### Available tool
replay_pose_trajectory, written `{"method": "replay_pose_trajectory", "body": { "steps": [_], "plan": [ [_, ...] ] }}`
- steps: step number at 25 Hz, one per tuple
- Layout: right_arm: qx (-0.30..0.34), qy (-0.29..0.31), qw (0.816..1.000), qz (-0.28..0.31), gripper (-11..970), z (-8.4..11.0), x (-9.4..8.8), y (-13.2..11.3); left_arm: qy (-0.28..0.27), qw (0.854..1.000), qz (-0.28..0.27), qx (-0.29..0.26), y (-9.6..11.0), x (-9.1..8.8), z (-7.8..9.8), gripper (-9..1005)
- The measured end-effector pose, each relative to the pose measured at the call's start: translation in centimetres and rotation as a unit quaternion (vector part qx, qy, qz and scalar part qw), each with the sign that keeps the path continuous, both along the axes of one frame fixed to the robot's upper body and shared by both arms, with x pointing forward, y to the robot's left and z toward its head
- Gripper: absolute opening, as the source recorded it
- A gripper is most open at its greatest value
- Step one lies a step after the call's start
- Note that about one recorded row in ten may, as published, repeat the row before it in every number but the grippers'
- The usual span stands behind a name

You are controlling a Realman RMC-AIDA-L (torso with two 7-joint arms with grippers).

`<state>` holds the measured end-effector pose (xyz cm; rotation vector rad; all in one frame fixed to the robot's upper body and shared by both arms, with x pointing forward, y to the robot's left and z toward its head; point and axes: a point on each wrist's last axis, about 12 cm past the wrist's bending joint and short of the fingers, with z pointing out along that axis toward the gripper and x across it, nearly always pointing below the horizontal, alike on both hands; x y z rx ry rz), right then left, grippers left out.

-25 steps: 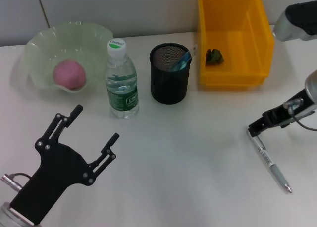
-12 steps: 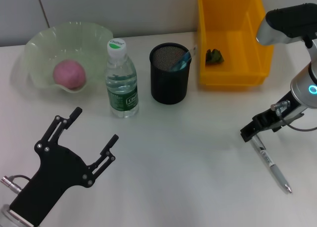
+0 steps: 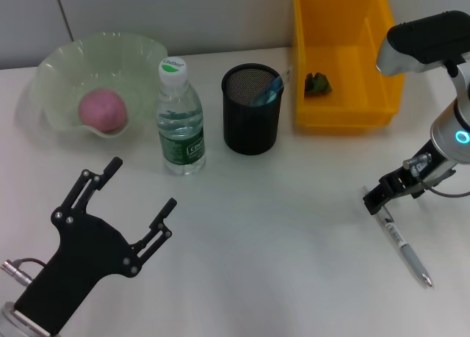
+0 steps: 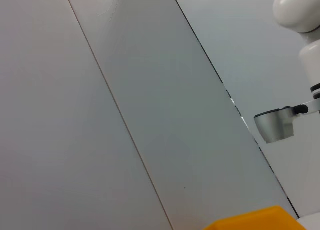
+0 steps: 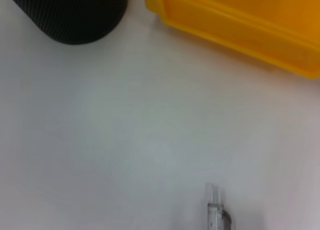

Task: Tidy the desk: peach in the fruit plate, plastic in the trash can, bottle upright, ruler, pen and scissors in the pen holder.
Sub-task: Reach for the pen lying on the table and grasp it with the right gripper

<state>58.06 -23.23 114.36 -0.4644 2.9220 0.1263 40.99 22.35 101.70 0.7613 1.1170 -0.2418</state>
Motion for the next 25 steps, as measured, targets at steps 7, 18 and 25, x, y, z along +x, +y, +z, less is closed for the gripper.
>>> {"method": "replay_pose_trajectory", "body": {
  "steps": [7,18,25],
  "plan": [
    [-0.002,0.003,1.000,-0.002,772,-0.42,0.24,-0.03,-0.001,1.000,-0.001,0.000,-0.02,0.00,0.02,783],
    [-0.013,0.000,1.000,0.003,760,-0.61,0.61,0.23,-0.003,1.000,-0.003,-0.003,-0.04,-0.09,0.09,783],
    [-0.013,0.004,1.000,0.004,753,-0.79,0.68,0.38,-0.005,1.000,-0.004,-0.004,0.02,-0.14,0.13,783]
  ]
}}
